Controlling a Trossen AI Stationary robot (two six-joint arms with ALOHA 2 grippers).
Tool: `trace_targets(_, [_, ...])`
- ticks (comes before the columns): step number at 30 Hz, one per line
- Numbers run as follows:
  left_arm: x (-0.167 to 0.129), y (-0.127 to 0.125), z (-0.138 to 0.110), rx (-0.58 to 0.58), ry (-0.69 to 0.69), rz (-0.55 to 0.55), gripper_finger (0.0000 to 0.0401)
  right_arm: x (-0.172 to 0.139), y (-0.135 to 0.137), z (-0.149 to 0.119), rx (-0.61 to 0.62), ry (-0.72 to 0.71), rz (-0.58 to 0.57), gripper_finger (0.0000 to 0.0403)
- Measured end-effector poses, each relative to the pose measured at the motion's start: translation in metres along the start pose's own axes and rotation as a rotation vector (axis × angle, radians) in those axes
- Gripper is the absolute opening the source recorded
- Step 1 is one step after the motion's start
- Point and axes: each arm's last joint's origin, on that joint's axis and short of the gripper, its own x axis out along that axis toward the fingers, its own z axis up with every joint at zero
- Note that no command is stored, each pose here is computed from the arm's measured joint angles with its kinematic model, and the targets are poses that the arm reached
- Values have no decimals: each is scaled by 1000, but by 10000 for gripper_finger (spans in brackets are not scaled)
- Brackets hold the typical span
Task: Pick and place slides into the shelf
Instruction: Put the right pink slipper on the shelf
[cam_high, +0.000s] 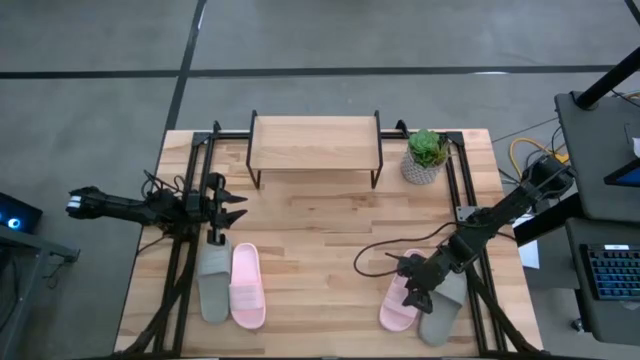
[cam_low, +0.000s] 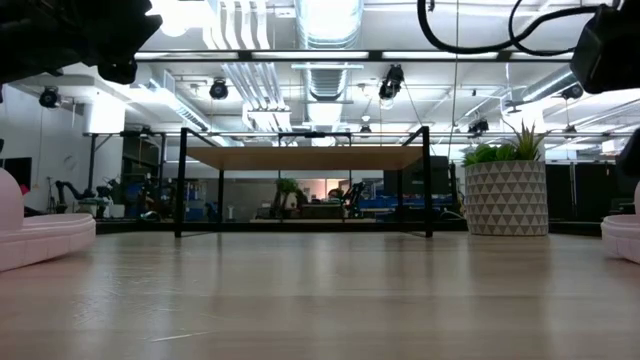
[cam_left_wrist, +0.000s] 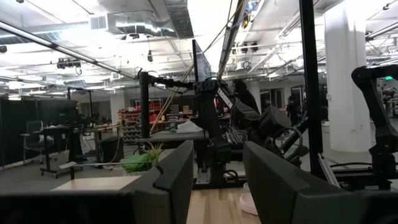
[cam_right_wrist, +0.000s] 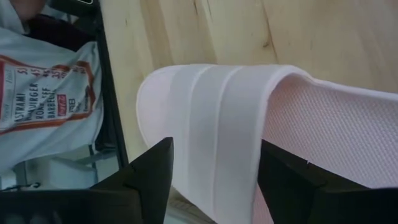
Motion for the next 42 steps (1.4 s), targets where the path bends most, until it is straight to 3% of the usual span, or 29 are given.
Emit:
trace_targets(6, [0, 0, 0, 0, 0, 0, 126, 0, -1, 0, -12, 1, -2, 154])
trace_targets(16, [0, 0, 0, 0, 0, 0, 126, 0, 0, 0, -69, -2, 4, 17])
trace_targets(25, [0, 0, 0, 0, 0, 0, 126, 0, 5, 4, -204, -63, 39, 12])
trace_targets(42, [0, 0, 0, -1, 1, 0, 126, -10, 22, 26, -475, -431, -181, 12])
